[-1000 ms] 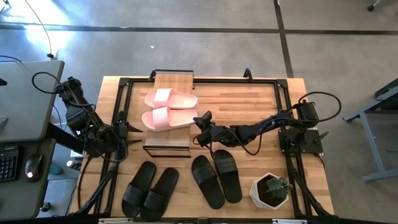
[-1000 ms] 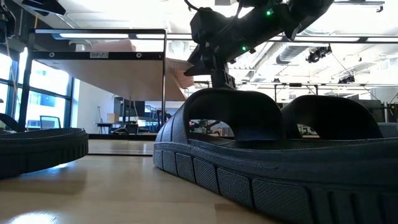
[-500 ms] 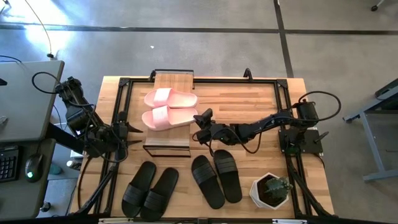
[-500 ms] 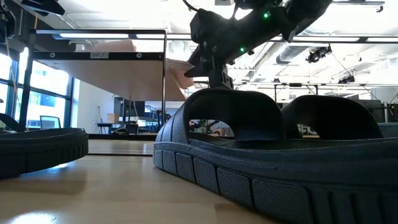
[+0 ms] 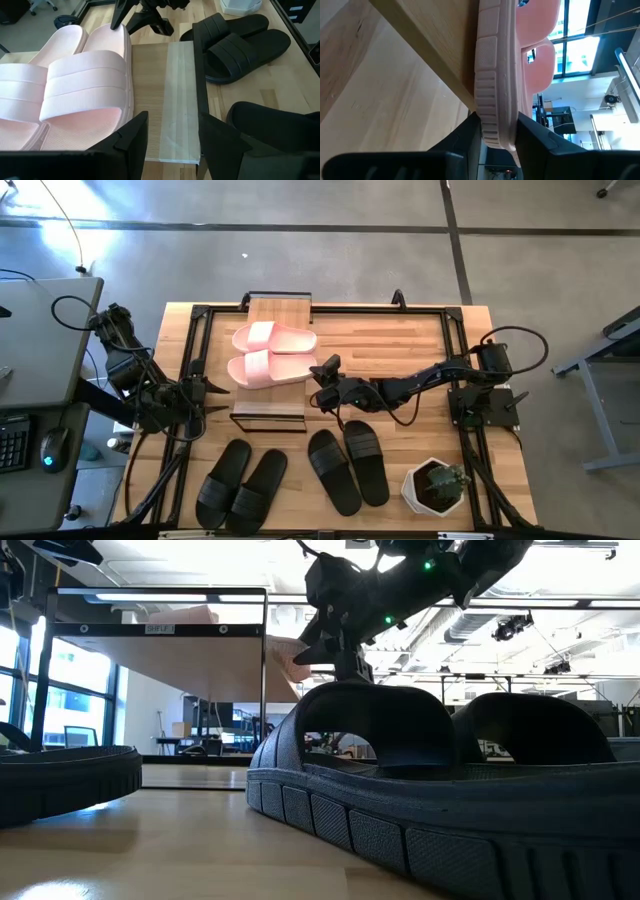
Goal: Pick and place slides into the shelf
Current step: Put the pink slide on the shelf, then put the black slide under the shelf
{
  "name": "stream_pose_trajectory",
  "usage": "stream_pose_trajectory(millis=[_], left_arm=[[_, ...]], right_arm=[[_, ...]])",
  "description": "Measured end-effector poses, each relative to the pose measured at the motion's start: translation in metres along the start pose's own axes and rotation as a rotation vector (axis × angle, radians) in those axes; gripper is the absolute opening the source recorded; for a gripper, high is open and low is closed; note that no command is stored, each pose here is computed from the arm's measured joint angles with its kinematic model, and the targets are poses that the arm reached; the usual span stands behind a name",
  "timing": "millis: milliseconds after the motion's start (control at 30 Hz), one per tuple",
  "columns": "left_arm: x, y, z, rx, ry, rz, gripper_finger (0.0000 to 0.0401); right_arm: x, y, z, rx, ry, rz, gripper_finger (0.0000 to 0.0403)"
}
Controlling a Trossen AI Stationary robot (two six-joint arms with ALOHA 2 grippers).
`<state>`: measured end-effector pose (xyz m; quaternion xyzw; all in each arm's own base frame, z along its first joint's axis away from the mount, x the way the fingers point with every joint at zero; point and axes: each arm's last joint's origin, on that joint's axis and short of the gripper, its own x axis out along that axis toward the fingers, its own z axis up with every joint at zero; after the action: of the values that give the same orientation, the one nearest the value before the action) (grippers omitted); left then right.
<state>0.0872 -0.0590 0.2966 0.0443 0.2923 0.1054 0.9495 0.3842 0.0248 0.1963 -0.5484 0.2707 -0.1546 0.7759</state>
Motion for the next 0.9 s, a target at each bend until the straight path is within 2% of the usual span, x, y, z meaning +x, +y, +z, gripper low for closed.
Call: stream_pose_trajectory(millis=[500, 900], left_arm=[[0.0000, 0.0000, 0.0000, 0.000, 0.000, 0.000, 0.0156], [0.0000, 0.0000, 0.0000, 0.000, 0.000, 0.000, 0.0156]], right_arm=[[0.0001, 0.0006, 0.0008, -0.003, -0.039, 0.022, 0.0095], [0.0001, -0.0002, 0.0006, 0.005, -0.025, 0.009, 0.0175]])
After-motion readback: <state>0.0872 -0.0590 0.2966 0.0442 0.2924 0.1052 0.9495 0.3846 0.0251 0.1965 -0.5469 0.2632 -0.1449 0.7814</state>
